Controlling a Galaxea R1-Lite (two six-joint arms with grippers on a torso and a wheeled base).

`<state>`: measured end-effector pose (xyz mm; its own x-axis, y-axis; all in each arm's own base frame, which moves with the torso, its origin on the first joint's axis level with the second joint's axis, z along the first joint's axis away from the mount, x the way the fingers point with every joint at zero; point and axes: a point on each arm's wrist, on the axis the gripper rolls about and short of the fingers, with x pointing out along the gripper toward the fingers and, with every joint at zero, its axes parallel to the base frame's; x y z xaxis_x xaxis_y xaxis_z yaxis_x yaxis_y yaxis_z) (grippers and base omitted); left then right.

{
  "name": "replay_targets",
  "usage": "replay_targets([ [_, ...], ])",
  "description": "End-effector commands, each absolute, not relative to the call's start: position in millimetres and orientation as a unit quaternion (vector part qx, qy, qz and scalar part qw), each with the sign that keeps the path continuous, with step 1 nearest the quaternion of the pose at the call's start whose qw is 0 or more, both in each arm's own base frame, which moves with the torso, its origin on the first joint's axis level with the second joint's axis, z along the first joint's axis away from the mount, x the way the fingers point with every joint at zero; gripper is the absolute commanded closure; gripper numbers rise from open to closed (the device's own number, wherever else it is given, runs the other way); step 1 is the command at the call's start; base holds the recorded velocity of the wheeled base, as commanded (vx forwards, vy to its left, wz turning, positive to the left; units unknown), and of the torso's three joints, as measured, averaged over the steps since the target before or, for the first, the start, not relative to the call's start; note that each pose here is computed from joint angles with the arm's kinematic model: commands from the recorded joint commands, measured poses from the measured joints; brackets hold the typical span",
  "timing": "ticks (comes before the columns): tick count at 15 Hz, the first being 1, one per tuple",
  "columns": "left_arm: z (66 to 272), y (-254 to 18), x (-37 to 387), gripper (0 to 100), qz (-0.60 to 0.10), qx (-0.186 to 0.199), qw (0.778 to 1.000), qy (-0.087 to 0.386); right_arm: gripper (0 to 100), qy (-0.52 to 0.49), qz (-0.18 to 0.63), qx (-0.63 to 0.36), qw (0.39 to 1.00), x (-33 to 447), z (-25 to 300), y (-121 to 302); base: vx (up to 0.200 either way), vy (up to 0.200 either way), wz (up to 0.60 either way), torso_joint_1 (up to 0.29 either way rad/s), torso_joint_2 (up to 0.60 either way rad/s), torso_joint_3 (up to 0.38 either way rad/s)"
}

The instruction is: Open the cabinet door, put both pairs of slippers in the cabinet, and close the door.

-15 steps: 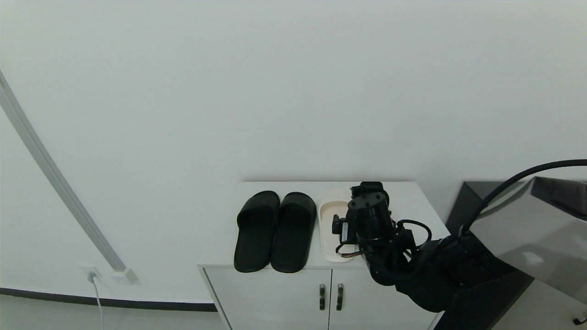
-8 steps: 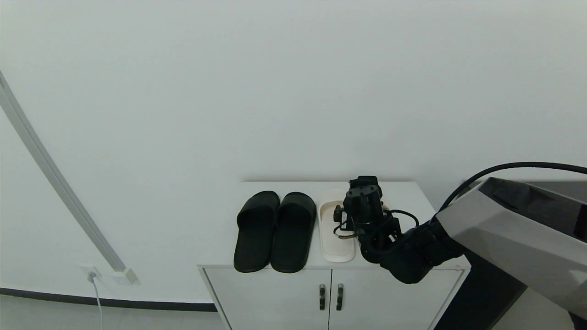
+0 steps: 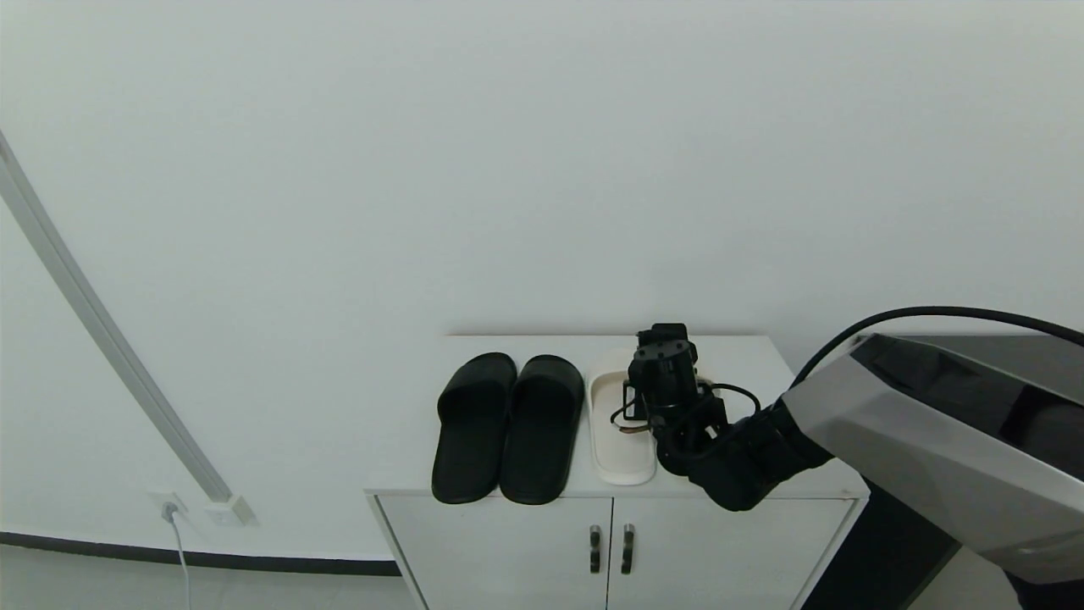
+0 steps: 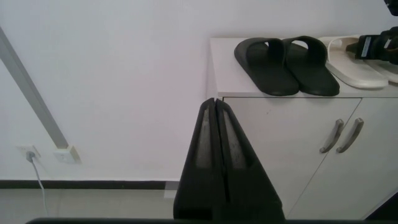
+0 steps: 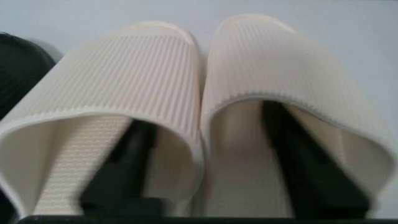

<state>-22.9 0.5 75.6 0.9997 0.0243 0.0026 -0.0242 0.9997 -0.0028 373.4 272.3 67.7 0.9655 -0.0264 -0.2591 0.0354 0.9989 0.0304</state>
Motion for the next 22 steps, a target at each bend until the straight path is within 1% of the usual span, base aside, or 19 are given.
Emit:
replay_targets([
  [1,76,1,-23,100,0.012,-0.002,1.000,-0.001,100,0.129,-0.016,0.019,0.991,375,68,272,0.000,0.000,0.00,0.000,0.00,0.000],
  [3,76,1,-23,100,0.012,-0.002,1.000,-0.001,100,0.128,-0.016,0.019,0.991,374,69,272,0.000,0.000,0.00,0.000,0.00,0.000],
  [7,76,1,-23,100,0.012,-0.002,1.000,-0.001,100,0.119,-0.014,0.027,0.992,365,84,267,0.000,0.000,0.00,0.000,0.00,0.000],
  [9,76,1,-23,100,0.012,-0.002,1.000,-0.001,100,0.116,0.000,0.028,0.993,342,98,261,0.000,0.000,0.00,0.000,0.00,0.000],
  [12,76,1,-23,100,0.012,-0.002,1.000,-0.001,100,0.116,0.102,0.013,0.988,282,118,237,0.000,0.000,0.00,0.000,0.00,0.000],
  [13,76,1,-23,100,0.012,-0.002,1.000,-0.001,100,0.113,0.116,0.010,0.987,274,122,232,0.000,0.000,0.00,0.000,0.00,0.000],
  [14,76,1,-23,100,0.012,-0.002,1.000,-0.001,100,0.107,0.167,0.001,0.980,247,130,213,0.000,0.000,0.00,0.000,0.00,0.000],
  [17,76,1,-23,100,0.012,-0.002,1.000,-0.001,100,0.112,0.271,0.011,0.956,202,149,181,0.000,0.000,0.00,0.000,0.00,0.000],
  [20,76,1,-23,100,0.012,-0.002,1.000,-0.001,100,0.123,0.303,0.005,0.945,182,160,174,0.000,0.000,0.00,0.000,0.00,0.000],
  [22,76,1,-23,100,0.012,-0.002,1.000,-0.001,100,0.130,0.311,0.000,0.941,176,160,175,0.000,0.000,0.00,0.000,0.00,0.000],
])
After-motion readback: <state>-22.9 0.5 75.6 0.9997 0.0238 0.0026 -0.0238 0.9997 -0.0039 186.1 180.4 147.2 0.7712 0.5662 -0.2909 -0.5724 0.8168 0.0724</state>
